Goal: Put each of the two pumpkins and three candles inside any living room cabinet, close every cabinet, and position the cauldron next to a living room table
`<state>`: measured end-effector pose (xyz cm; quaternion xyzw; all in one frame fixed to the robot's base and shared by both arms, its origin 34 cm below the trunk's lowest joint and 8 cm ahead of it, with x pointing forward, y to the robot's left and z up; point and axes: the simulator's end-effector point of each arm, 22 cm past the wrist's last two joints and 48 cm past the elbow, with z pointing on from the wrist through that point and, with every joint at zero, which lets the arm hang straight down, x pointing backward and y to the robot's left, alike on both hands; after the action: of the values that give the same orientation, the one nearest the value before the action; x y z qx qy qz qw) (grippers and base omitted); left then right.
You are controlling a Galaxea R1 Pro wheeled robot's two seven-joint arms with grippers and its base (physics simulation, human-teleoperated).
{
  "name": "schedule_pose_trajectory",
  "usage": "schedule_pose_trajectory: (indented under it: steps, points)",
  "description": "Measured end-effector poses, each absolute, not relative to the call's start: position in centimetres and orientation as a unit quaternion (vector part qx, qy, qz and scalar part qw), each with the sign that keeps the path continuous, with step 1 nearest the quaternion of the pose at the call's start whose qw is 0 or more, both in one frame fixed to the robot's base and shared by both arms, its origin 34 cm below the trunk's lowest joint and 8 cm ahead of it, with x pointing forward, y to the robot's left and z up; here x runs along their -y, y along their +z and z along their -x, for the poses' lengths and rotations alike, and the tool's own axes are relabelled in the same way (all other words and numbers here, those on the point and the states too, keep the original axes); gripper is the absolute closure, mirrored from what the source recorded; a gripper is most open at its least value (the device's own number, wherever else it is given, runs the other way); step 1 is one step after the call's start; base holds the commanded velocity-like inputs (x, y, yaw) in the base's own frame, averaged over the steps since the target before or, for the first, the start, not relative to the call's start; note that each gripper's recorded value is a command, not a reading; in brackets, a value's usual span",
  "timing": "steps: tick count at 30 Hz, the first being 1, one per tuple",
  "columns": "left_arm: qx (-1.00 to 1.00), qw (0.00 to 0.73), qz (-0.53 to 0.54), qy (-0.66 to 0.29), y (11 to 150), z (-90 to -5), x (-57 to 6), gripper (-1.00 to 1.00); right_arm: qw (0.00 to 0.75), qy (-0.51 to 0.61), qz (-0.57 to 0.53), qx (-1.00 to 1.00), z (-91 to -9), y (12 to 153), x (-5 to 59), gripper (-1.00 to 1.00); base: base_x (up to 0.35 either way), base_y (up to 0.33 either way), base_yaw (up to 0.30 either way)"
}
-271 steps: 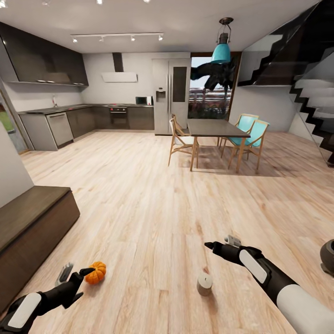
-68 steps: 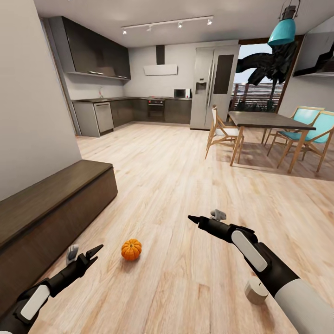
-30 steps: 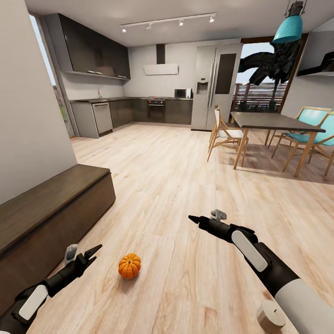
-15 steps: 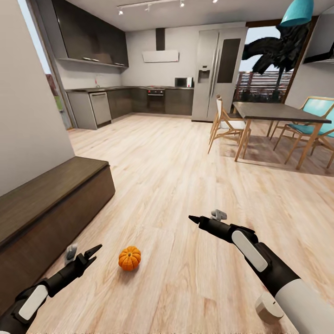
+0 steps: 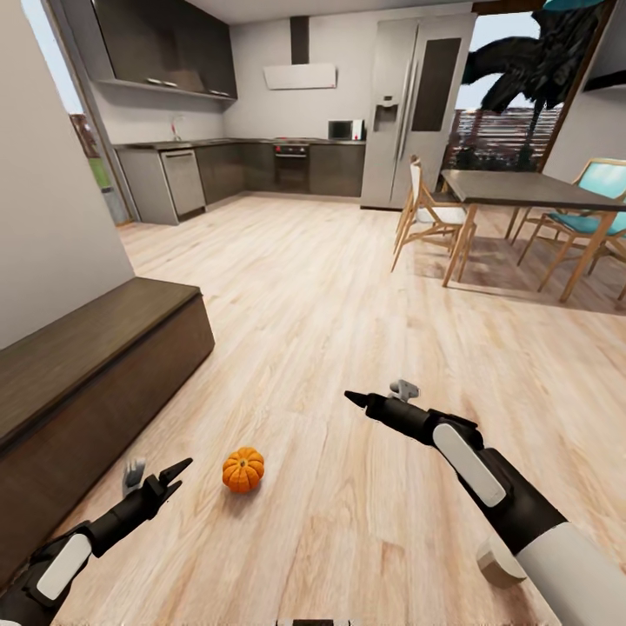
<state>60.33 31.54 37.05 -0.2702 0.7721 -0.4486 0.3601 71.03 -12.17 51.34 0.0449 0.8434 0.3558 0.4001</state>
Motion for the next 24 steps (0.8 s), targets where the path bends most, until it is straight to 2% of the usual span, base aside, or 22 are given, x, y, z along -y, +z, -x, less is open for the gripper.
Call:
schedule_pose_trajectory:
  steps: [24]
  points:
    - [-0.787, 0.321, 0.291, -0.439, 31.8, -58.8, -31.1, -1.0, 0.354, 0.324, -0.083, -0.873, -70.9, 47.2, 12.2, -1.0, 0.0, 0.0, 0.0]
